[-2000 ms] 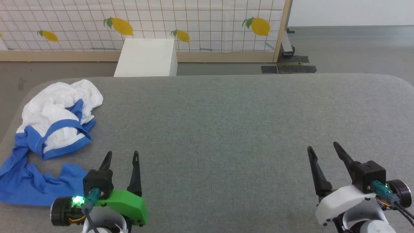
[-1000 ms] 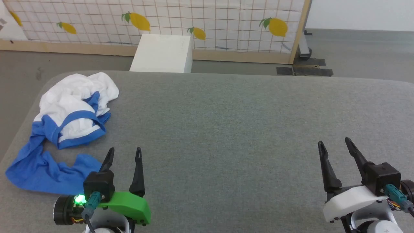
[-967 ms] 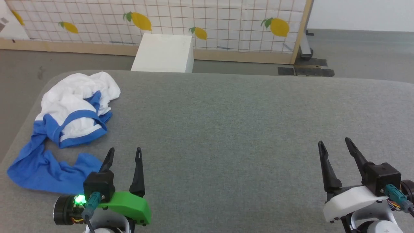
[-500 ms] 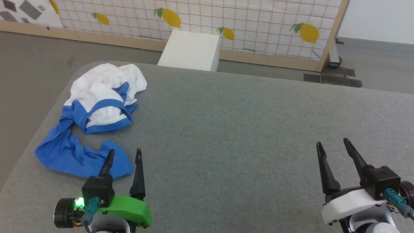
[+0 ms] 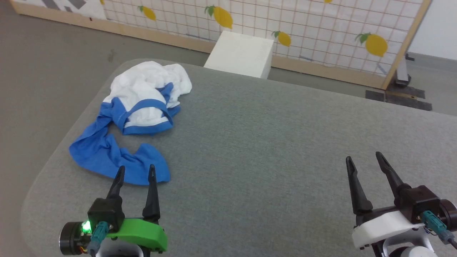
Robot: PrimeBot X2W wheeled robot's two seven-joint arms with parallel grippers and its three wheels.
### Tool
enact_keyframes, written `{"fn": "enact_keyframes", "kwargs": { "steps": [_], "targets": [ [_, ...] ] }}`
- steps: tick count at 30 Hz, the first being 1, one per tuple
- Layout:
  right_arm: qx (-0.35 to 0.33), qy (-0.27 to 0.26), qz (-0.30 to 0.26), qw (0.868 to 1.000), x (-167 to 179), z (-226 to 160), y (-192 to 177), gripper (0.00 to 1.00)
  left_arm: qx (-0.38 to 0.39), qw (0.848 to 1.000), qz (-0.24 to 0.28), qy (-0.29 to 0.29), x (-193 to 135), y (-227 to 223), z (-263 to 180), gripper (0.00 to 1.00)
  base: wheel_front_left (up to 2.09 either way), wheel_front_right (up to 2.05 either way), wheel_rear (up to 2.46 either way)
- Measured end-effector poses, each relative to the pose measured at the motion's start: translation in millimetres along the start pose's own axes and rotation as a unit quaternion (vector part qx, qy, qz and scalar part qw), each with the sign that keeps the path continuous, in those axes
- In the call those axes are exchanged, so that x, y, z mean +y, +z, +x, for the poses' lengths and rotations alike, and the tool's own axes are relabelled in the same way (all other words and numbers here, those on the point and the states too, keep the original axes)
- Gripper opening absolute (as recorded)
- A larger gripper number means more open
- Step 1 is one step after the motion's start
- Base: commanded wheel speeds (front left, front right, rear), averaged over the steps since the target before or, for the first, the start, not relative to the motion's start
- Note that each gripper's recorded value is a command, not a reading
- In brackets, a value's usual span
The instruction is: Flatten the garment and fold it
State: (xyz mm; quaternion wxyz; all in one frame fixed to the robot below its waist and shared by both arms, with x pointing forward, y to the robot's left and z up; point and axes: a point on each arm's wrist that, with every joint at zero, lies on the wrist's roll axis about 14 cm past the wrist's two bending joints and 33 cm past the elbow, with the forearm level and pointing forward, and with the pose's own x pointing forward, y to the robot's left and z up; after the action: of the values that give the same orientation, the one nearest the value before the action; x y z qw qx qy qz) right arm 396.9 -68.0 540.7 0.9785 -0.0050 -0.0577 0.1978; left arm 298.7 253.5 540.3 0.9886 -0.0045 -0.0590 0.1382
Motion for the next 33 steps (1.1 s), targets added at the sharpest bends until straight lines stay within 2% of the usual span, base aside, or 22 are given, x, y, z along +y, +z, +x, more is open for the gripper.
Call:
{"fn": "enact_keyframes", "kwargs": {
  "steps": [15,33],
  "targets": [
    [-0.019,0.061,0.010,0.998,39.8,17.8,5.0,1.00,-0.011,0.999,-0.002,0.052,31.4,3.7,-25.4,1.00,0.00,0.00,0.00],
    [-0.038,0.099,0.020,0.994,66.3,26.6,10.9,1.00,-0.033,0.995,-0.007,0.089,51.1,11.1,-44.3,1.00,0.00,0.00,0.00]
  ]
}}
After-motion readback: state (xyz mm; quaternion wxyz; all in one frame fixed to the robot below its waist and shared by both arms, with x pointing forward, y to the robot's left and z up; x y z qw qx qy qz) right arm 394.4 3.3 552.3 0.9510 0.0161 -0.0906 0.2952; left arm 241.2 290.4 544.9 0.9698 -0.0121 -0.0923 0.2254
